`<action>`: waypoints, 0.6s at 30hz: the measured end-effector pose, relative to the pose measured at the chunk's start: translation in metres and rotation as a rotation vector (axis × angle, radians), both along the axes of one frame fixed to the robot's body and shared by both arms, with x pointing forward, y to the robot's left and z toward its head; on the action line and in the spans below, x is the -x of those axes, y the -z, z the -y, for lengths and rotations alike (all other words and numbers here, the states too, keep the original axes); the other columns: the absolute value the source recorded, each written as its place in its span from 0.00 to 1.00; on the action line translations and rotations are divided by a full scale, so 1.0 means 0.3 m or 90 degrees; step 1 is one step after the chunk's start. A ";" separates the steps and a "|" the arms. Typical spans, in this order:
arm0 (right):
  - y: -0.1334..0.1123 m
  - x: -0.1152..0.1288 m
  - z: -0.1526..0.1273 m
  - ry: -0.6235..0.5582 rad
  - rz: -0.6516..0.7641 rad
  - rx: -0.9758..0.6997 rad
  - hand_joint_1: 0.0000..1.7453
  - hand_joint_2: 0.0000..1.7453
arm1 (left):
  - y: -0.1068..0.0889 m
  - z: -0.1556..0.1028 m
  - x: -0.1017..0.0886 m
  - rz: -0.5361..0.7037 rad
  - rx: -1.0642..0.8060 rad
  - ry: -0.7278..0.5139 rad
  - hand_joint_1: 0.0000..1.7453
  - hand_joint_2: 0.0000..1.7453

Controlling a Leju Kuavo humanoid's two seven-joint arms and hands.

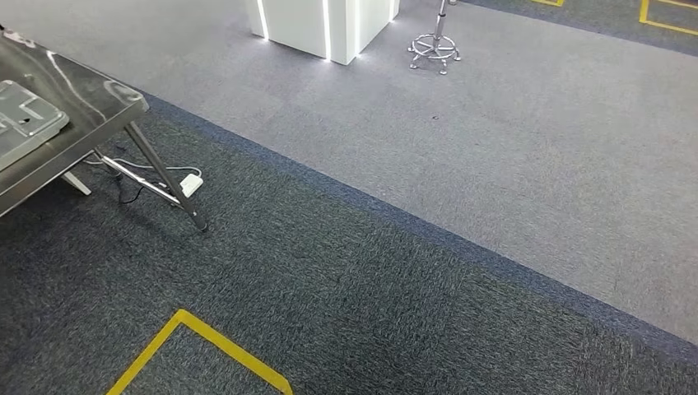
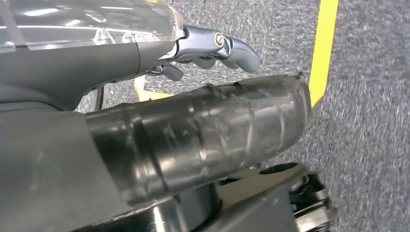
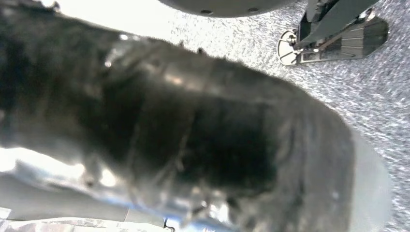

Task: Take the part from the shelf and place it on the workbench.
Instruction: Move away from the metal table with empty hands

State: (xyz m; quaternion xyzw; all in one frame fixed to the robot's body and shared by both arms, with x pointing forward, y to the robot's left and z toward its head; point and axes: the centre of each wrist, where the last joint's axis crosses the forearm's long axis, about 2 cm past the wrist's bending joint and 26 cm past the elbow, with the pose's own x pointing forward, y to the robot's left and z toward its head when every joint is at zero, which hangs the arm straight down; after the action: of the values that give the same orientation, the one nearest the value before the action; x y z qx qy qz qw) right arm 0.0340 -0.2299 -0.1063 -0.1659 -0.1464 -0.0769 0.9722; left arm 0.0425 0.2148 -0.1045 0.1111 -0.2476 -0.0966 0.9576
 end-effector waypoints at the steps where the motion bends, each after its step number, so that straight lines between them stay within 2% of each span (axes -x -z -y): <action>1: 0.000 0.001 0.000 -0.001 -0.002 0.000 0.00 0.00 | 0.000 0.000 0.000 -0.001 0.000 0.000 0.00 0.00; 18: 0.001 0.004 0.001 -0.005 -0.008 -0.001 0.00 0.00 | 0.000 -0.002 -0.004 0.001 -0.001 -0.003 0.00 0.00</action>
State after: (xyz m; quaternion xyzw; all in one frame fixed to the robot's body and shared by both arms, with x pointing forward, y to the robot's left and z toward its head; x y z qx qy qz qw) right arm 0.0328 -0.2303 -0.1065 -0.1651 -0.1409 -0.0719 0.9735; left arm 0.0436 0.2155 -0.1045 0.1126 -0.2478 -0.0942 0.9576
